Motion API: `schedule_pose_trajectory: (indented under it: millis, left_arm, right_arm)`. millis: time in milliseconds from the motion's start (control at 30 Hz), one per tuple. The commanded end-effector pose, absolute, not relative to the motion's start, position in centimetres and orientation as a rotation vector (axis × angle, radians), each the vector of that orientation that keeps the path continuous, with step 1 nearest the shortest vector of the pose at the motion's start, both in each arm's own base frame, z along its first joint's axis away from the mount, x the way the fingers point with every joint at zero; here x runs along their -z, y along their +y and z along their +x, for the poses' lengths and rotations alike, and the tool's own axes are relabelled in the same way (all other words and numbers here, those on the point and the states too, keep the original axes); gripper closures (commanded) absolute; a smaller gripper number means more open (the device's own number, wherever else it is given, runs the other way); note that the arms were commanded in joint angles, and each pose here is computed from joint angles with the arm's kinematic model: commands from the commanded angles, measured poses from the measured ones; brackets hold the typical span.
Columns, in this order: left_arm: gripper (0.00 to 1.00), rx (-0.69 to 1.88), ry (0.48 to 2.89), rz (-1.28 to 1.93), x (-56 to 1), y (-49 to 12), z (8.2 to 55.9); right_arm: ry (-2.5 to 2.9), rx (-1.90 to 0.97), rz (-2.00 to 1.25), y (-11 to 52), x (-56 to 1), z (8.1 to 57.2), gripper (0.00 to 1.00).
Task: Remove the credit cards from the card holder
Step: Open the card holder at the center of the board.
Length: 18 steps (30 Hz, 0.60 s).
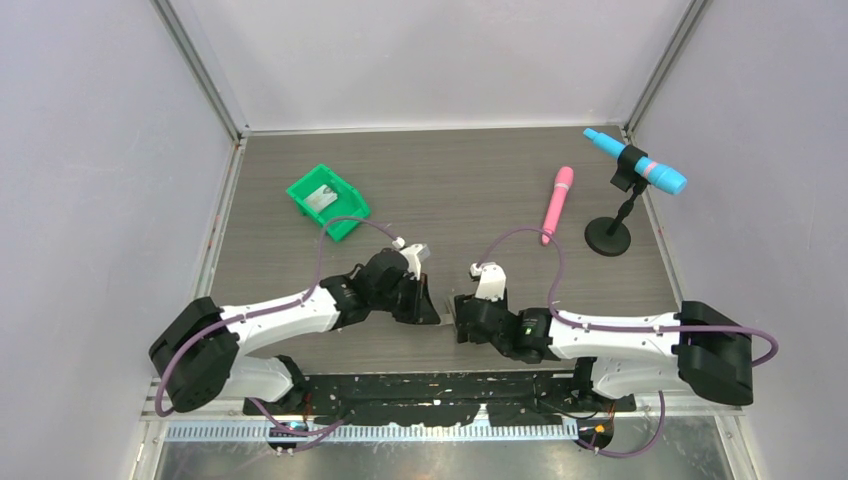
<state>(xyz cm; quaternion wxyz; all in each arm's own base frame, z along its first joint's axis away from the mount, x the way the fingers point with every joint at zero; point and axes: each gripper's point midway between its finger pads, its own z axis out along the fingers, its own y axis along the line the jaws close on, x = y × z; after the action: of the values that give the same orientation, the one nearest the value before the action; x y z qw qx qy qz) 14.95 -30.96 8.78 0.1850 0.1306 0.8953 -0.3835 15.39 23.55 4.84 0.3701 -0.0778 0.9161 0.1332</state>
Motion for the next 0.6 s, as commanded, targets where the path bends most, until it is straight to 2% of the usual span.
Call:
schedule_pose_trajectory:
  millis: [0, 233, 567]
  left_arm:
    - [1.0, 1.047, 2.479, 0.364, -9.3, -30.2, 15.4]
    - [1.0, 0.973, 2.495, 0.363, -8.2, -28.9, 15.3]
    - [1.0, 0.92, 2.5, 0.363, -7.6, -27.7, 15.2]
  right_arm:
    - [2.284, -0.315, -0.112, 22.7, -7.2, 16.4, 0.34]
    - [2.249, -0.318, -0.074, 21.3, -8.0, 16.5, 0.35]
    - [2.288, -0.181, 0.03, 17.2, -6.5, 17.2, 0.38]
